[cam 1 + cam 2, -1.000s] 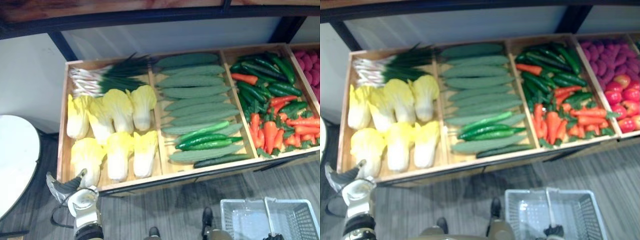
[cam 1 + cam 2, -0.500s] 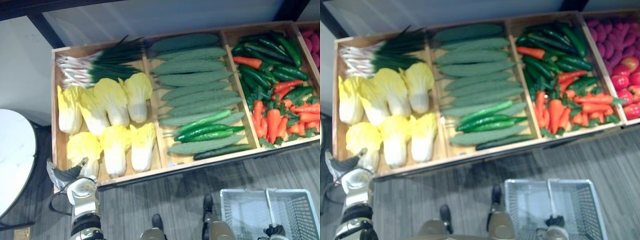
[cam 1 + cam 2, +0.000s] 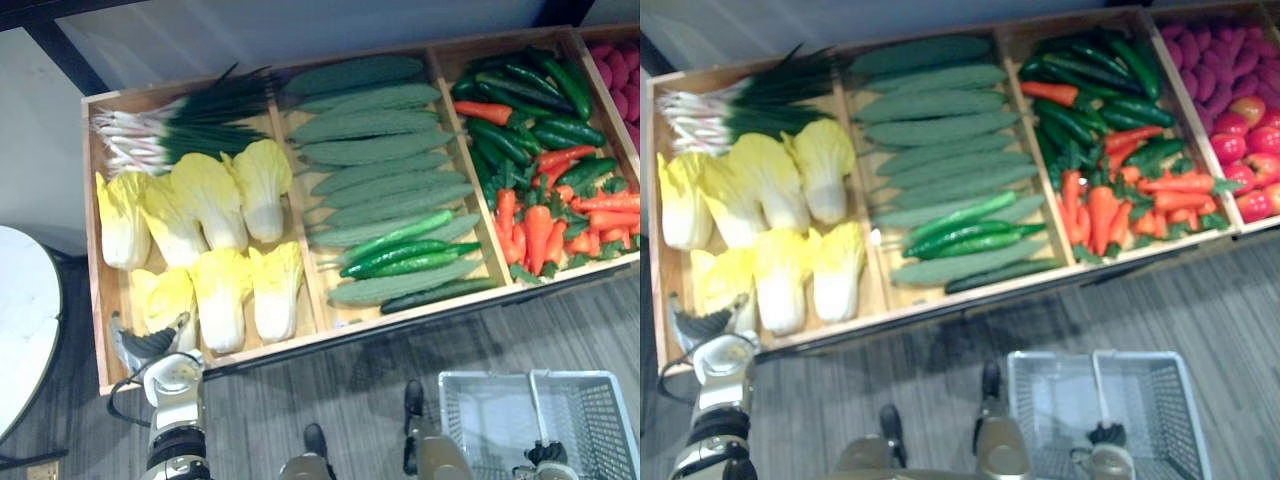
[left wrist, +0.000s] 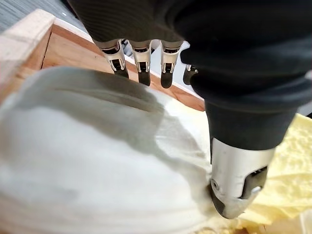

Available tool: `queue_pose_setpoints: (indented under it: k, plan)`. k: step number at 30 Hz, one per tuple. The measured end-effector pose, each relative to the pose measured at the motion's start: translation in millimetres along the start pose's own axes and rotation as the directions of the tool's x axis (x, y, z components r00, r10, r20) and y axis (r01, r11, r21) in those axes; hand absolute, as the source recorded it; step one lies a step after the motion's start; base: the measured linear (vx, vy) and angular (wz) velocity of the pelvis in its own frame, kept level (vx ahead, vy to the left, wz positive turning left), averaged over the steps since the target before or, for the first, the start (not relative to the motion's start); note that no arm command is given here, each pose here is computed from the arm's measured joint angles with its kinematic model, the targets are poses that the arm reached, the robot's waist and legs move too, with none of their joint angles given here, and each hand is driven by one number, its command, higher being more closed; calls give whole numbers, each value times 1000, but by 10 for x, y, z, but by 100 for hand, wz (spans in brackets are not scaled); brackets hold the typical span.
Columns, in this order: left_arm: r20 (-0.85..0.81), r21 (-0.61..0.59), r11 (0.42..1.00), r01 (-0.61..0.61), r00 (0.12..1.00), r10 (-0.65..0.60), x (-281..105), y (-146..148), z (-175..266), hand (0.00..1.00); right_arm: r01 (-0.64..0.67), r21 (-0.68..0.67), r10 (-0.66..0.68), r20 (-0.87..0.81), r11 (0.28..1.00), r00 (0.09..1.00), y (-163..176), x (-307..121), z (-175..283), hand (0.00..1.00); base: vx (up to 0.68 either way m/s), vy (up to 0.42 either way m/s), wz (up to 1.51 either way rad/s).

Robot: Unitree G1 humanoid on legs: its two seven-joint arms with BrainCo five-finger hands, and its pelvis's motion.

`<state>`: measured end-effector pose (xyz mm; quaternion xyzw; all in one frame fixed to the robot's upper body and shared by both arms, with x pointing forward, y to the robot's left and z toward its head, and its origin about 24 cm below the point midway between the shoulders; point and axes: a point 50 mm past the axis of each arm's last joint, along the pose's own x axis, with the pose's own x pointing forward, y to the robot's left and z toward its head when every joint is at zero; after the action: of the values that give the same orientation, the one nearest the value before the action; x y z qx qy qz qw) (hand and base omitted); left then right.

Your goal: Pick vegetable in the basket

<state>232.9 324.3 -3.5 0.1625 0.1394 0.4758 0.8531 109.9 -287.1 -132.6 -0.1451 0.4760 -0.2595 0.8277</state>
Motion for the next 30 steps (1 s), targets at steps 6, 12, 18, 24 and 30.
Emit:
queue_pose_setpoints:
  k: [6, 12, 18, 24, 30]
  plan:
    - [-18, 13, 999, 47, 999, -47, -65, -84, -70, 0, -5, -7, 5, -15, 1000, 1000, 6, -1, -34, 100, 0, 0, 0]
    - [-59, 37, 998, 58, 997, -56, -94, -84, -200, 0, -8, -13, 8, -14, 1000, 1000, 14, -3, -33, 100, -11, -8, -9]
    - [-92, 45, 997, 63, 994, -59, -111, -81, -286, 100, -3, -14, 2, -14, 1000, 1000, 3, 1, -29, 100, 35, -8, -4]
    - [-105, 61, 996, 67, 993, -60, -92, -65, -341, 100, 3, -20, -3, -3, 1000, 1000, -31, 20, 13, 100, -12, -20, -3]
    - [-116, 93, 993, 69, 992, -58, -27, 5, -383, 100, -7, -49, 8, 11, 999, 1000, -36, 30, 47, 100, -34, -27, -8]
